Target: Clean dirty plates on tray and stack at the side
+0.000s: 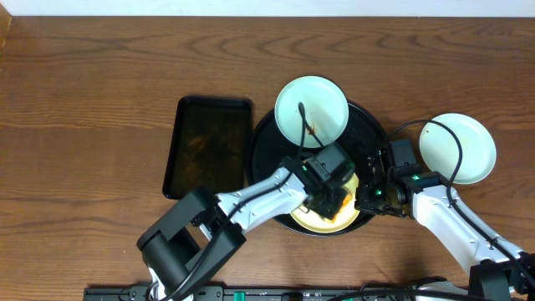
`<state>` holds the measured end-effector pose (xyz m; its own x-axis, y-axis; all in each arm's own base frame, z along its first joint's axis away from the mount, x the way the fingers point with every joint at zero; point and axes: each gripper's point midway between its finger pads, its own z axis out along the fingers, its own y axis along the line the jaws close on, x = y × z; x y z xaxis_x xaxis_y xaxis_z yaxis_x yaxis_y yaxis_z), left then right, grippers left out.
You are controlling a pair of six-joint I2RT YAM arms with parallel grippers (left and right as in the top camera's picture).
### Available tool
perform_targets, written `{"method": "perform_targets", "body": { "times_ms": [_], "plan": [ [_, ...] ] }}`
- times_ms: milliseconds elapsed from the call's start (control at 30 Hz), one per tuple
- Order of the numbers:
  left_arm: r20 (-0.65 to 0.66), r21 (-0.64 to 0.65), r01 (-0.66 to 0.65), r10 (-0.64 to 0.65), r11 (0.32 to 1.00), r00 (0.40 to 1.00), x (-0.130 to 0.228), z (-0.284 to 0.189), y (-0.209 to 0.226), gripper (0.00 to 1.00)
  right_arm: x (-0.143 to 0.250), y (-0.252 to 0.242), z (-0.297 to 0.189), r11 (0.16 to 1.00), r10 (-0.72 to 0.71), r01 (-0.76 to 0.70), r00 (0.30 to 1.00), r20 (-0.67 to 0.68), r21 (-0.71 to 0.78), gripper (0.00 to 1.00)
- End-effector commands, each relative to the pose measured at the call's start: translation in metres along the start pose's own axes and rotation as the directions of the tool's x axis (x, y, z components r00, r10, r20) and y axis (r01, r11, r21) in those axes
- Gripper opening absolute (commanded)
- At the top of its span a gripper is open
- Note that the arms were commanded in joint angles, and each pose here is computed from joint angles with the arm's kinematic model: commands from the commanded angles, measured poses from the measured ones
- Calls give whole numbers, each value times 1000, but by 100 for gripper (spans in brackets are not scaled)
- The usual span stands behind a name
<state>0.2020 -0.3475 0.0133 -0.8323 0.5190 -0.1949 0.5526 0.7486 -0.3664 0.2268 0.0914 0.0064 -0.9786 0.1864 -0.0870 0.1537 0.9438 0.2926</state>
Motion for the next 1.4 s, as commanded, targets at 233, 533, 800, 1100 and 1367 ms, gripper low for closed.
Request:
{"method": "perform_targets", "body": {
  "times_ms": [233,533,800,1100,1367],
  "plan": [
    [-94,45,-36,40,998,995,28,16,-14,8,11,-7,5,1000,15,-14,999,-37,17,1],
    [-43,38,-159,160,987,986,18,18,-19,8,11,-8,5,1000,15,-14,999,-38,18,1],
    [126,-51,-48,54,998,991,-33,7,23,8,11,-7,5,1000,15,-14,999,-38,17,1],
    [229,-154,197,-159,968,960,-57,-14,95,8,12,-8,5,1000,16,-15,999,-41,18,1],
    [-21,-153,435,-443,888,897,9,-16,106,8,12,-8,5,1000,15,-15,999,-40,18,1]
  ]
}}
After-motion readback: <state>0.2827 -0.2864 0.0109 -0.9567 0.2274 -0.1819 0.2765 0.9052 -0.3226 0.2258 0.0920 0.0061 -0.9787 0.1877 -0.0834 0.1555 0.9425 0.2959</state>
